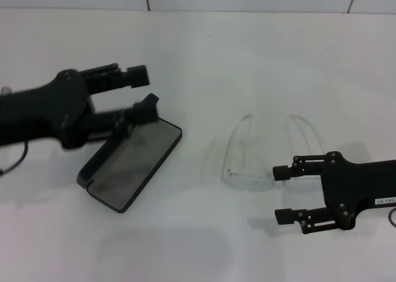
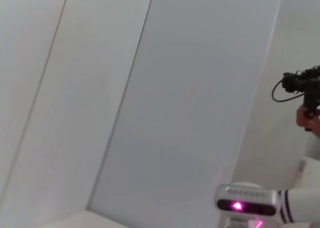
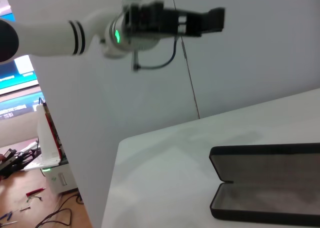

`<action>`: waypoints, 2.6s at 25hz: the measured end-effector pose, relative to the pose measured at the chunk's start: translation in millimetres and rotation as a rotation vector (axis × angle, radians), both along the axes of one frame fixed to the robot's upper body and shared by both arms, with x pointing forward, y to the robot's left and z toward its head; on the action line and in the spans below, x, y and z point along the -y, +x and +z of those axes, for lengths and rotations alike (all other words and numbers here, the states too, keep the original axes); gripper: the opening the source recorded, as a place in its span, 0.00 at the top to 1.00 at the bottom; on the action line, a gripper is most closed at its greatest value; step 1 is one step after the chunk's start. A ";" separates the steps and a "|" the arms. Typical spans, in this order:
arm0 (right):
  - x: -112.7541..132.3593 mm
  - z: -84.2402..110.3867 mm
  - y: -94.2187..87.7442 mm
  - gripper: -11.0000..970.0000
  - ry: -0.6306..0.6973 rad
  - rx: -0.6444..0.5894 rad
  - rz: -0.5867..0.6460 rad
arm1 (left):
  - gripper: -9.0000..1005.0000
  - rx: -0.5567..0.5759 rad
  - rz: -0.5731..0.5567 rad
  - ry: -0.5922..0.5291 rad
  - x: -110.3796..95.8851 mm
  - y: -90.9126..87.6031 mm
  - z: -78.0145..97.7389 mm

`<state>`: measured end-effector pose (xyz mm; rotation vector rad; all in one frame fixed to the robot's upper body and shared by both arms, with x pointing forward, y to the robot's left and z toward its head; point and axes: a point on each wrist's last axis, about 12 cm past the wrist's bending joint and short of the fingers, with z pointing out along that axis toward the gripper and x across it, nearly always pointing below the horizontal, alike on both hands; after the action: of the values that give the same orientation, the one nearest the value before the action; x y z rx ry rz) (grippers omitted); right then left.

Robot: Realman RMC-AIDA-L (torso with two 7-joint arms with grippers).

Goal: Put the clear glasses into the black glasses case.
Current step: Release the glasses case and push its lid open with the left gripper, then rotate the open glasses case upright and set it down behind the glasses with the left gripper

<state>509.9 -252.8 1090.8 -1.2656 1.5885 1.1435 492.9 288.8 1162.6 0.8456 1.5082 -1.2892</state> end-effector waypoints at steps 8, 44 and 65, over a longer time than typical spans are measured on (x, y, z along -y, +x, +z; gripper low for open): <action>0.1 -0.4 -0.6 0.24 0.010 0.002 -0.005 | 0.31 -0.253 0.187 0.415 26.1 46.7 38.6; -0.5 -4.4 -1.5 0.24 0.055 0.000 -0.036 | 0.37 -0.411 0.378 1.216 101.4 70.7 7.2; 2.9 -7.9 -4.9 0.24 0.090 0.022 -0.067 | 0.79 -0.219 0.292 1.232 109.1 69.6 11.1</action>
<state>505.0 -255.6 1082.9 -1.1542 1.5351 1.1421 562.5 179.7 1173.7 1.1550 2.5062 -0.1085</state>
